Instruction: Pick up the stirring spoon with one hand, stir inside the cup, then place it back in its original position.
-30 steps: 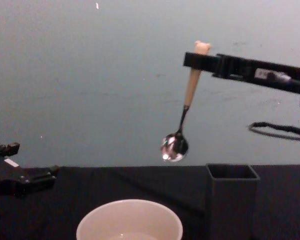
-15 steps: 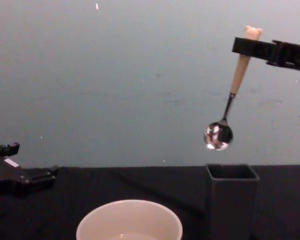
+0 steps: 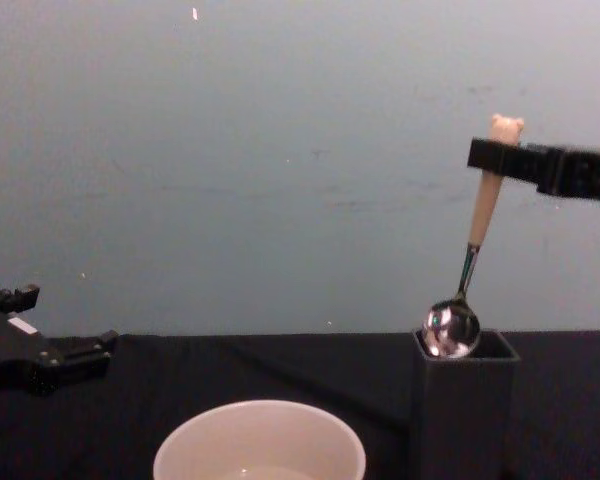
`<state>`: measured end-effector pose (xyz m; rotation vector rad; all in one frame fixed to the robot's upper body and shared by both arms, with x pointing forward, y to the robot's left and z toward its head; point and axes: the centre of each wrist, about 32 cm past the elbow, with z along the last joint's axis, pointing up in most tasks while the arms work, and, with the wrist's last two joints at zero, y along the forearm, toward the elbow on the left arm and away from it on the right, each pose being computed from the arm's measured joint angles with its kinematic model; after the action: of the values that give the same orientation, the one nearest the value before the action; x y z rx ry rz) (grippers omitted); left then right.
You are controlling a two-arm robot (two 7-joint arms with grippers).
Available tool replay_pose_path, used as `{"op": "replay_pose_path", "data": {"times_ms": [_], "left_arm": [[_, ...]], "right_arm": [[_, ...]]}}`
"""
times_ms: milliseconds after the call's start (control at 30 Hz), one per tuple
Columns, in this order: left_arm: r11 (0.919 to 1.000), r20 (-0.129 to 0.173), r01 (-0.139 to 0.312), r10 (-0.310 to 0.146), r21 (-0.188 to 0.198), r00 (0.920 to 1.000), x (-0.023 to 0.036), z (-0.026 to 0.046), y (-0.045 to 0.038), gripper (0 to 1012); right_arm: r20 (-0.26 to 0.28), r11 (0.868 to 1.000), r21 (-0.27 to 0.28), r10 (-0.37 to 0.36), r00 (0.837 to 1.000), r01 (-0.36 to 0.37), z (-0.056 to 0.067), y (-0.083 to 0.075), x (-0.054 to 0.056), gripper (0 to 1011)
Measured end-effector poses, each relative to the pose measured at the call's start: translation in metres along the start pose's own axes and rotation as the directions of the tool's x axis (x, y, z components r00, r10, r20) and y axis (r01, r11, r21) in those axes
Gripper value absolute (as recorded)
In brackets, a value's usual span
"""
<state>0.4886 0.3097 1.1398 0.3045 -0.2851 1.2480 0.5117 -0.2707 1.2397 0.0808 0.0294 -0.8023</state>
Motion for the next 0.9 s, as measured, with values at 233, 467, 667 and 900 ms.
{"op": "replay_pose_path", "data": {"times_ms": [233,467,667,900], "left_arm": [[1.0000,0.000,0.000,0.000,0.000,1.0000,0.0000,0.0000,0.0000,1001],[1.0000,0.000,0.000,0.000,0.000,1.0000,0.0000,0.0000,0.0000,1001],[1.0000,0.000,0.000,0.000,0.000,1.0000,0.0000,0.0000,0.0000,1001],[1.0000,0.000,0.000,0.000,0.000,1.0000,0.0000,0.0000,0.0000,1001]], "right_arm": [[0.001,0.999,-0.043,-0.007,1.000,0.008,-0.011,0.003,0.002,214],[-0.003,0.996,-0.091,-0.013,1.000,0.013,-0.023,0.007,0.003,214],[-0.002,0.992,-0.125,-0.018,1.000,0.018,-0.032,0.009,0.004,214],[-0.007,0.988,-0.149,-0.029,1.000,0.028,-0.039,0.010,0.005,214]]}}
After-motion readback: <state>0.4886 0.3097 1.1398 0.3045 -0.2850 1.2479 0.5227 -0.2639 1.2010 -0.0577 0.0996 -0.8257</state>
